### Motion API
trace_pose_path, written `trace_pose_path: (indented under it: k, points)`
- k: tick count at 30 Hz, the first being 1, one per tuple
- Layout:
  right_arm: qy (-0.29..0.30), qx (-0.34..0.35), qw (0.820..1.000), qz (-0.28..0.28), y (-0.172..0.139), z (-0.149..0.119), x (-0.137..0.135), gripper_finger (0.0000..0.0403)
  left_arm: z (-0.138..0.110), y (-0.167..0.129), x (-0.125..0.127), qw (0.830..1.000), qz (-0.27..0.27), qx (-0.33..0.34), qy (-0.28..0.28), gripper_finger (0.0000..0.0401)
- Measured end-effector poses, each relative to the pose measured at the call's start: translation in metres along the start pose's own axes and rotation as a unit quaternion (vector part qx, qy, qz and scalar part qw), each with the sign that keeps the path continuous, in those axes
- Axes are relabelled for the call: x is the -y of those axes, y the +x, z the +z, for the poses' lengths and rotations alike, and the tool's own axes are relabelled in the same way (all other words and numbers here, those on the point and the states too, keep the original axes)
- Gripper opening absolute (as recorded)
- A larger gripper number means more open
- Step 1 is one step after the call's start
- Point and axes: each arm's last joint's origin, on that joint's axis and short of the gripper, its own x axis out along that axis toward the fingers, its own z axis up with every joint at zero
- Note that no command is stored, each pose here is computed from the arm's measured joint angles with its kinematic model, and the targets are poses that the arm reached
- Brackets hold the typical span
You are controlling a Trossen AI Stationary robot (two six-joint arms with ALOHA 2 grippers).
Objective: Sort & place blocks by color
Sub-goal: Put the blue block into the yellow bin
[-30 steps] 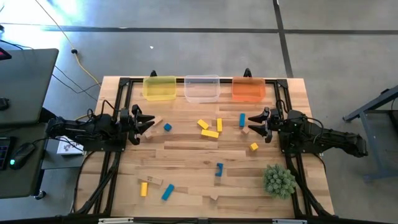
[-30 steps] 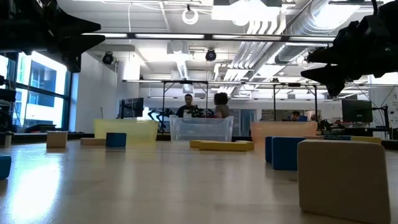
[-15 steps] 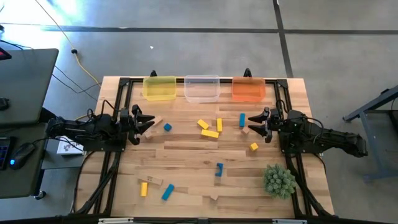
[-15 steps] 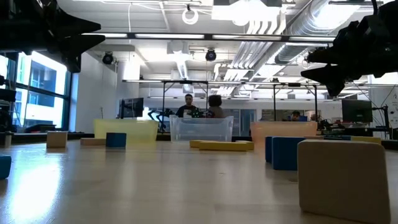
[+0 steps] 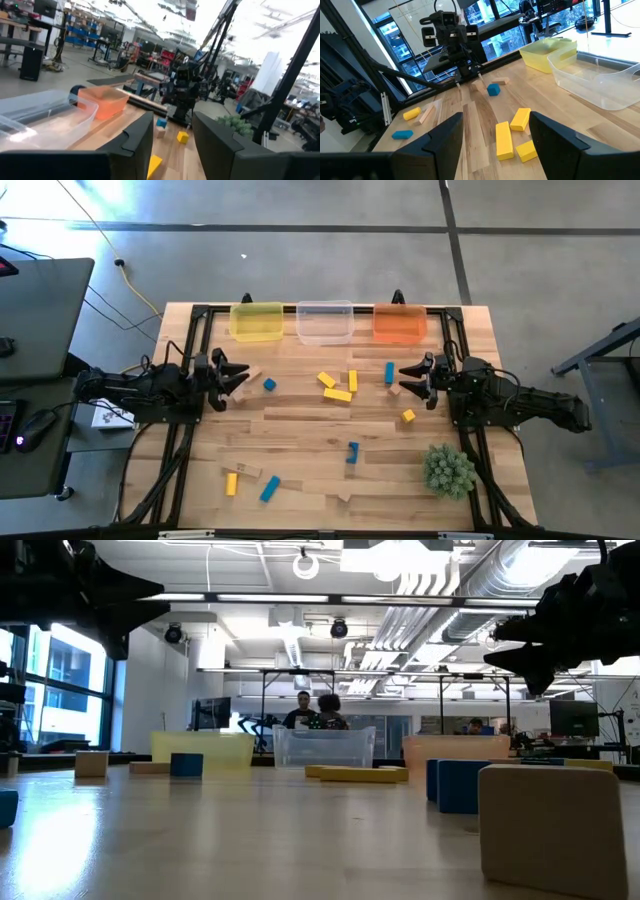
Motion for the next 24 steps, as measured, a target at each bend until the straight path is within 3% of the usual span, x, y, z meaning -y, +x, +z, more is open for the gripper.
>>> trace_pose_path:
  k: [9,15,24]
  points:
    - [0.0,0.0,1.0,0.0,0.0,0.0,0.0,0.0216,-0.004,0.0,-0.001,1.0,0.008,-0.018,-0.005,0.0186]
    - [0.0,0.0,1.0,0.0,0.0,0.0,0.0,0.0216,-0.003,0.0,-0.003,0.999,0.043,-0.006,0.017,0.0211]
    - [0.0,0.0,1.0,0.0,0.0,0.0,0.0,0.0216,0.041,-0.003,0.008,0.994,0.047,0.036,0.095,0.021]
